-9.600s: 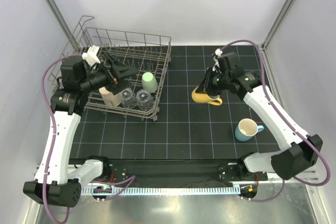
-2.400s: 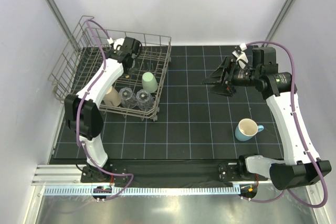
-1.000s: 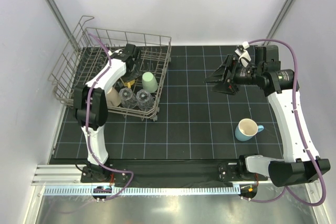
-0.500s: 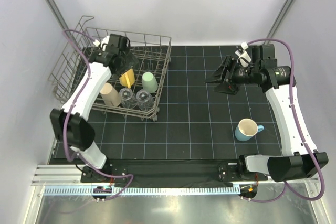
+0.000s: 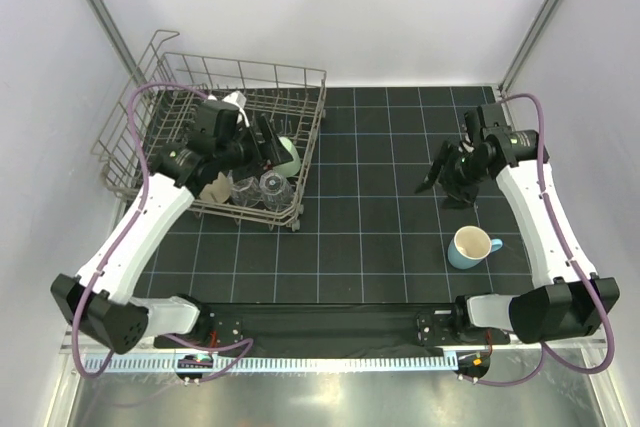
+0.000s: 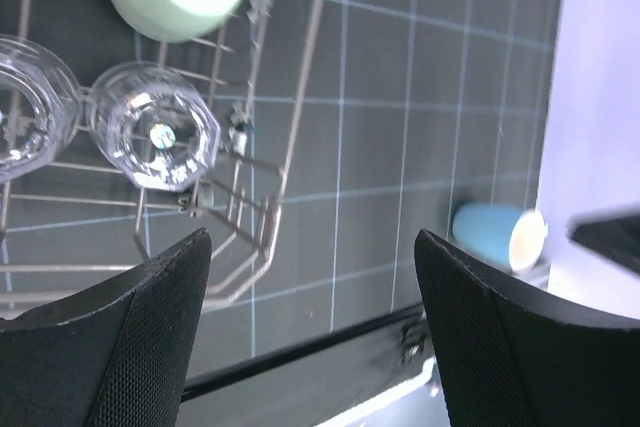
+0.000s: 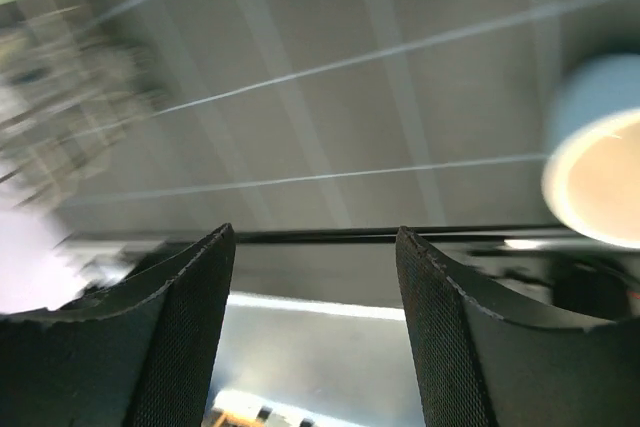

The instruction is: Load the cups into the dish rack

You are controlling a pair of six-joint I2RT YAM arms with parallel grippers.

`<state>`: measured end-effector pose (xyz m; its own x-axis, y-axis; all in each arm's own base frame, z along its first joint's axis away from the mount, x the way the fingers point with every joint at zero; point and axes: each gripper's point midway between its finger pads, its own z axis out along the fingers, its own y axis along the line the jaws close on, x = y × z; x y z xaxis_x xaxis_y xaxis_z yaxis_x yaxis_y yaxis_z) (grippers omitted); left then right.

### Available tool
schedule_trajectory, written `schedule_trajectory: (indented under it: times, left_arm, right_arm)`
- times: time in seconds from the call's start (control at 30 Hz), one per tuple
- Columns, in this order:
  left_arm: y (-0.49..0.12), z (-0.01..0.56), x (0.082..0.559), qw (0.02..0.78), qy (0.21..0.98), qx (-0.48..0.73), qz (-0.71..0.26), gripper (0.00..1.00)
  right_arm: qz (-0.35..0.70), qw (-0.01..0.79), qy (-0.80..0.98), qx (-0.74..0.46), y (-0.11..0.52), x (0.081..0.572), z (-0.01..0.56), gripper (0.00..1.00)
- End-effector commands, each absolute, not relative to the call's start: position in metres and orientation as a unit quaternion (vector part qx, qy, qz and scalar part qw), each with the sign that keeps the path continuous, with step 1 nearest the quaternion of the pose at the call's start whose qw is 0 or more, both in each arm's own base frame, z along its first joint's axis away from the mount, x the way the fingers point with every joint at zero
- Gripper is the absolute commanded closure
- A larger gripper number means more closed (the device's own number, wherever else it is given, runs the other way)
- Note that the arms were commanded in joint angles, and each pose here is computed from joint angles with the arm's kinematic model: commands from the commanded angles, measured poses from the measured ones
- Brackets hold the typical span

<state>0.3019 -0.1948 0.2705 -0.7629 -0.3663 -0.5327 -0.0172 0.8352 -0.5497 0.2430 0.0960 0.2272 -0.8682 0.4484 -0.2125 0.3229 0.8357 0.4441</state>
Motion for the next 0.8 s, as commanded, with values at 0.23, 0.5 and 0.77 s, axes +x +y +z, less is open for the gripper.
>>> schedule_trajectory:
  times: [0.23, 0.5, 0.77]
  left_arm:
    - [-0.205, 0.316, 0.261, 0.386, 0.858, 0.013, -0.338, 0.15]
    - [-0.196, 0.322, 0.243, 0.419, 0.853, 0.056, -0.305, 0.11]
    - [-0.202, 0.332, 0.244, 0.439, 0.848, 0.096, -0.281, 0.08]
  right_arm:
    - [-0.033, 0.088, 0.967, 0.235, 0.019, 0.186, 0.160, 0.32]
    - [-0.086, 0.079, 0.966, 0.232, 0.002, 0.183, 0.139, 0.32]
    - [-0.093, 0.069, 0.968, 0.223, 0.001, 0.189, 0.117, 0.36]
